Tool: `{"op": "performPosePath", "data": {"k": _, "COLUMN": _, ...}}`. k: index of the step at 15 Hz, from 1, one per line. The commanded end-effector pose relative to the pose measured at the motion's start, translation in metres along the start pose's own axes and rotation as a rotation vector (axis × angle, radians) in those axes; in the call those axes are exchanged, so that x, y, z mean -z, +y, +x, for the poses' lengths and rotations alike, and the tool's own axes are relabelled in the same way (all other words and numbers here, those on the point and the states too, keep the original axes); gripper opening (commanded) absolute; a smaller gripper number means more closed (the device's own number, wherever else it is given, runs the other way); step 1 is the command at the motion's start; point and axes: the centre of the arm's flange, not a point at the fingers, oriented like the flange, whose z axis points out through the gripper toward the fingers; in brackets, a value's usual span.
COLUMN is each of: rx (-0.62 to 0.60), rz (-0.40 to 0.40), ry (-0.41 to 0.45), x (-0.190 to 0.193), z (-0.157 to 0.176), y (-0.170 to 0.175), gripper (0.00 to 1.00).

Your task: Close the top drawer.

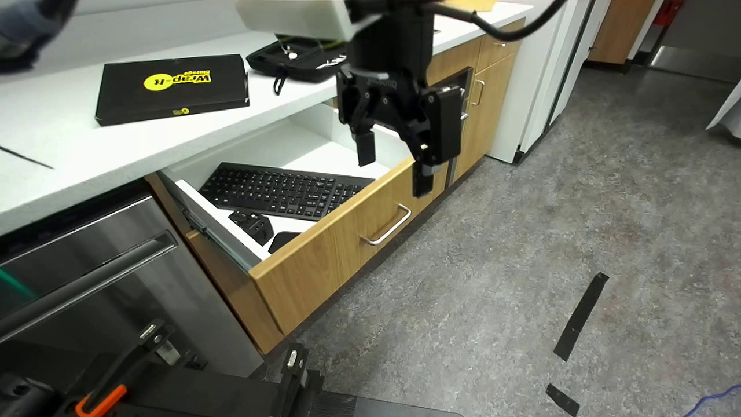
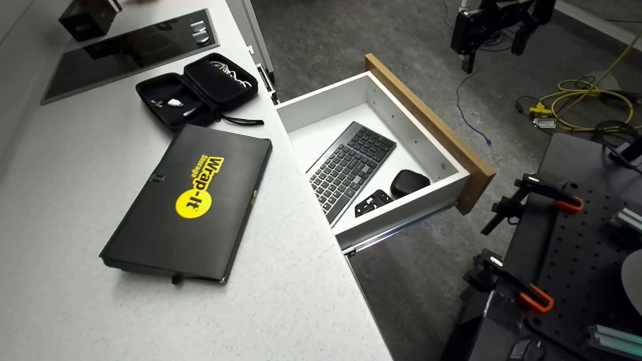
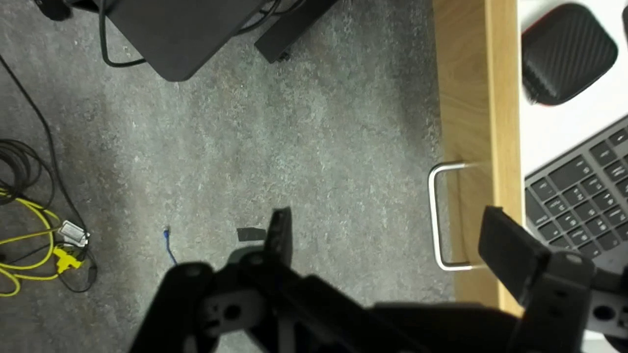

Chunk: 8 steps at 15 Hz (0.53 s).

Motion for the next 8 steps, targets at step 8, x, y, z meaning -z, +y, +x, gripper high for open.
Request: {"op": "performPosePath", "data": {"k": 8, "rx": -0.386, "rz": -0.056, "ry": 0.096, "x": -0.135, "z": 0.134, "y": 0.016, "gripper": 1.00}}
